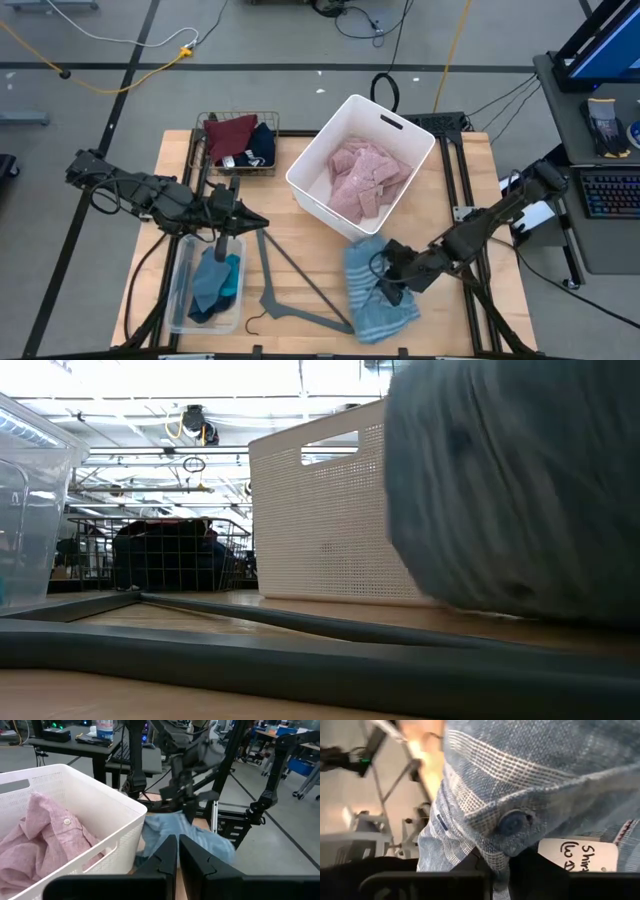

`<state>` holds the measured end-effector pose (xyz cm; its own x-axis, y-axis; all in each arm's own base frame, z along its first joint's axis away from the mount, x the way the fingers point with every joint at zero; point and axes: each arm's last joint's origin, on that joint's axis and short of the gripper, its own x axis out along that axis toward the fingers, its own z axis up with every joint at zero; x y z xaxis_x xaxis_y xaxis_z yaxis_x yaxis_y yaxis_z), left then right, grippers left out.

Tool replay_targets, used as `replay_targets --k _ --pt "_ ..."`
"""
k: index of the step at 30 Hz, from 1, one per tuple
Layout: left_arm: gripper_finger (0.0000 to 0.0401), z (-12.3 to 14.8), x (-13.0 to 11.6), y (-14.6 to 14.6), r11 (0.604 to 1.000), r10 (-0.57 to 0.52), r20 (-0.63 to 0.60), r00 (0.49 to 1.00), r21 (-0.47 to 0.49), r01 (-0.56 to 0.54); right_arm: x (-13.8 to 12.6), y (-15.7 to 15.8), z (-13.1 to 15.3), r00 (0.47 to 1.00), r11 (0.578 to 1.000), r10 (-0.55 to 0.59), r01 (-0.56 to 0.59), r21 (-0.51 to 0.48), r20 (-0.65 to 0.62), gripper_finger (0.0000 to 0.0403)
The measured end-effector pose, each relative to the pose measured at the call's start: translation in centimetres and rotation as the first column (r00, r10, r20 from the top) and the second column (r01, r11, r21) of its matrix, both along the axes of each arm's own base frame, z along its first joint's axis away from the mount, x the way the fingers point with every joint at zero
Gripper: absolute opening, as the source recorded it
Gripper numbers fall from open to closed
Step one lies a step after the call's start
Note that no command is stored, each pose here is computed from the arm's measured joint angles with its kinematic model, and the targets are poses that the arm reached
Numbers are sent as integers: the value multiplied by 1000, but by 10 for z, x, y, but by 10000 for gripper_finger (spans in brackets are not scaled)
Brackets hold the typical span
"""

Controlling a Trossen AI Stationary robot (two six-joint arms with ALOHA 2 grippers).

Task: Pick & Place Cloths
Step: Put the blue polo shirt into the white bin

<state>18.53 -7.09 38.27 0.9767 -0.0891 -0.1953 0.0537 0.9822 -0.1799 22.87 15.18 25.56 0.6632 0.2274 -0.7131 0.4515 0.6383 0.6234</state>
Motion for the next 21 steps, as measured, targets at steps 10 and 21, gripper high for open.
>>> replay_targets --k 10,21 --pt "19 1 0 -1 1000 -22 15 1000 8 22 17 6 82 922 971 149 -68 -229 357 12" --pt "19 2 -2 -9 998 -69 24 997 0 69 21 -17 151 672 945 199 61 -322 713 12"
